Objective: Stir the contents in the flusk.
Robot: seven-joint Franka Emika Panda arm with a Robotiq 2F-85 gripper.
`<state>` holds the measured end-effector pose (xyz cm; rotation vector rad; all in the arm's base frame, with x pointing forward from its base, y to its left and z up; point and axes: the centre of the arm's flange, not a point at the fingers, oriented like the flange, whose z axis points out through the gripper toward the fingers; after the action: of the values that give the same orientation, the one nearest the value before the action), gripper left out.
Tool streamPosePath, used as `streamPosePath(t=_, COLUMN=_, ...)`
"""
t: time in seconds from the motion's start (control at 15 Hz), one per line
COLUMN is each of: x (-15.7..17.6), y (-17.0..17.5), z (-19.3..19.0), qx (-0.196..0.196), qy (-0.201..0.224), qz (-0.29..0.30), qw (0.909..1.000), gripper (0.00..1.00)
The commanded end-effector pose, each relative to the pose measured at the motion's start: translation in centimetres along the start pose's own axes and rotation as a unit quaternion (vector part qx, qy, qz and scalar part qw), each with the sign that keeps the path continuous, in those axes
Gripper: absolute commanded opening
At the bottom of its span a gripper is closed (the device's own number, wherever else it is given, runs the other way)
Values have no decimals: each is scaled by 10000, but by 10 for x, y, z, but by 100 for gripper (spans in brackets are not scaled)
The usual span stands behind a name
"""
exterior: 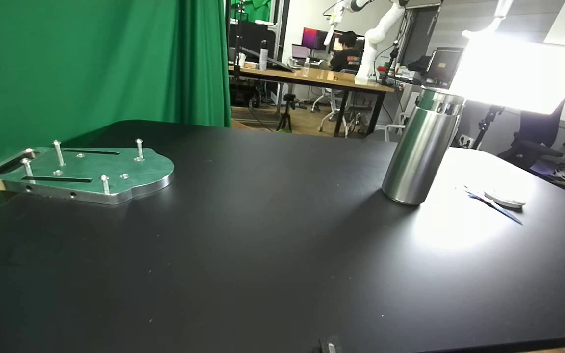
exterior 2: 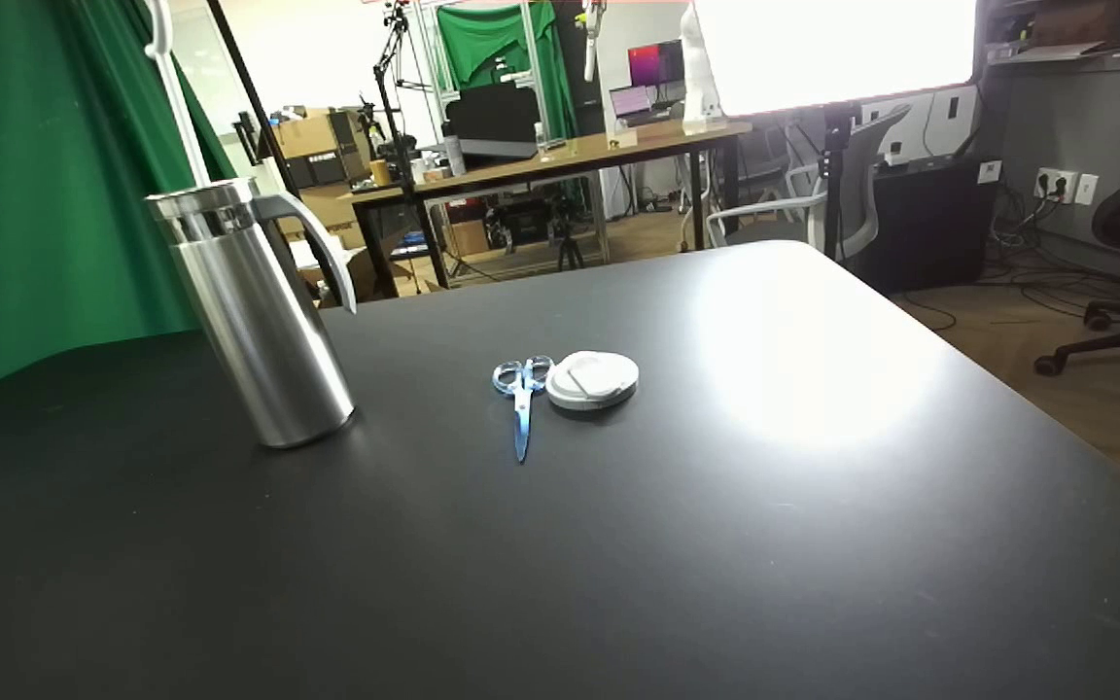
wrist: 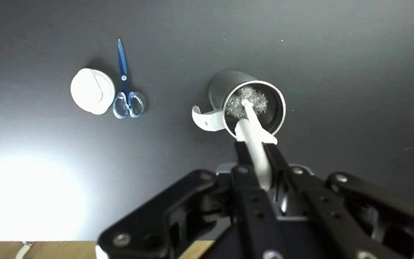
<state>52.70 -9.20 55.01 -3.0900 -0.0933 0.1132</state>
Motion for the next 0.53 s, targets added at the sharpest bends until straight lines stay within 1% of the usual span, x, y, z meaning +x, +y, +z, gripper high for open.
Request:
streamPosePath(t=0.0, x=0, y=-3, z=6, qx=-174, qy=37, qz=-24, qw=9998, gripper=4)
streamPosePath(t=0.13, x=6, y=-9, z=27, qx=-254, qy=-16, qz=-48, qw=9997, gripper=4)
streamPosePath(t=0.47, x=20, y=-33, z=96, qx=-579, qy=-409, qz=-295, qw=9971, gripper=4)
